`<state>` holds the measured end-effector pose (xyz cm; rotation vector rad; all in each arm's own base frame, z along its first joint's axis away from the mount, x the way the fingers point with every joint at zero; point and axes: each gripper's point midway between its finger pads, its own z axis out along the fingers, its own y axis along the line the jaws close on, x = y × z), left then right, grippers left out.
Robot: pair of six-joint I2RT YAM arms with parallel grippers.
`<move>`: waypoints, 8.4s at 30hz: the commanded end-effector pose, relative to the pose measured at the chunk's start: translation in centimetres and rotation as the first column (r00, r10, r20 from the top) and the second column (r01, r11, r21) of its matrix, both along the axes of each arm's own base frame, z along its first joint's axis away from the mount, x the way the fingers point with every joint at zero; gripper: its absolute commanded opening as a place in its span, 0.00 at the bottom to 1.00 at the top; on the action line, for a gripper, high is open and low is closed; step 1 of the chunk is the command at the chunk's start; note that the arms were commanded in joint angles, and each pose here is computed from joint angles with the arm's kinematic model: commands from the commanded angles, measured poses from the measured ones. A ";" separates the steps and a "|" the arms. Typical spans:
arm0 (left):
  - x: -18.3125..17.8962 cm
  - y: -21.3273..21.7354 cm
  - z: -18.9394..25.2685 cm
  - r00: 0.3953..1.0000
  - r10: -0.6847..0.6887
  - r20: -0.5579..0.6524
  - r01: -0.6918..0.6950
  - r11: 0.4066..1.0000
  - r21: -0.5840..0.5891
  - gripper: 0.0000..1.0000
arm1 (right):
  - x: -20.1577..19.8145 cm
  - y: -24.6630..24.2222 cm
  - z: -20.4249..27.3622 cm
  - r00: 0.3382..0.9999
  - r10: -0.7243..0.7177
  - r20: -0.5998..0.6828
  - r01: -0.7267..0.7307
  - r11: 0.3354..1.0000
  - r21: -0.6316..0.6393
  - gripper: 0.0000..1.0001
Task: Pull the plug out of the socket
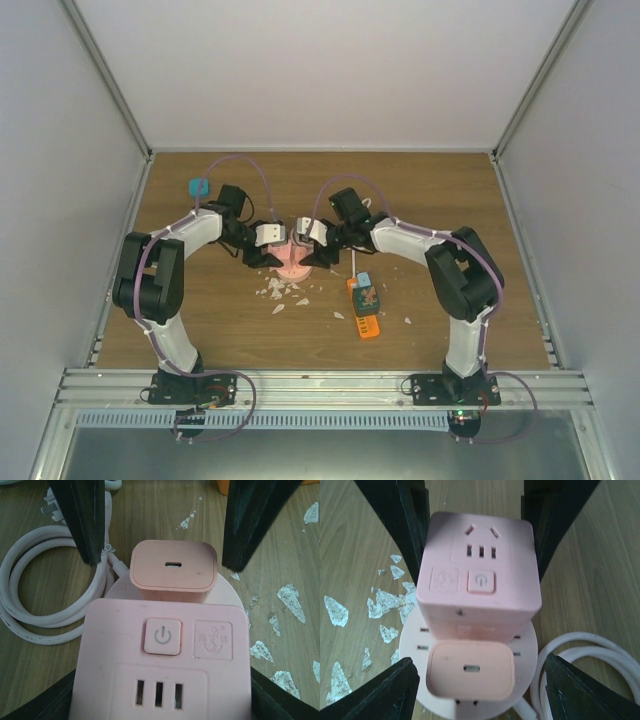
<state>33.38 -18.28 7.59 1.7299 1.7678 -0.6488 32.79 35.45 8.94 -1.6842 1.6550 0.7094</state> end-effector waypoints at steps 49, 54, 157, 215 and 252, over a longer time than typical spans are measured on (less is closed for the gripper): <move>-0.2 -3.2 6.6 0.966 -0.107 0.237 0.157 0.966 -0.205 0.11 | 1.2 -1.9 -7.8 0.994 -0.085 -0.061 0.071 0.978 -0.197 0.15; 0.2 -3.0 6.6 0.983 -0.082 0.162 0.116 0.970 -0.215 0.12 | 1.8 -2.1 -8.0 0.993 -0.107 -0.046 0.095 0.973 -0.210 0.15; 14.7 25.6 1.9 0.941 0.141 0.307 -0.328 0.598 0.731 0.82 | 1.4 -2.0 -6.2 0.995 -0.103 -0.018 0.099 0.984 -0.146 0.33; 4.5 -0.8 -4.3 0.823 0.420 -0.382 -0.386 0.908 0.166 0.71 | 1.9 1.9 -0.1 0.999 -0.037 0.031 0.038 0.999 -0.020 0.35; 3.3 3.9 -9.8 0.837 0.498 -0.228 -0.363 0.816 0.450 0.65 | 2.2 2.4 3.8 0.998 -0.043 -0.037 0.046 0.995 0.088 0.19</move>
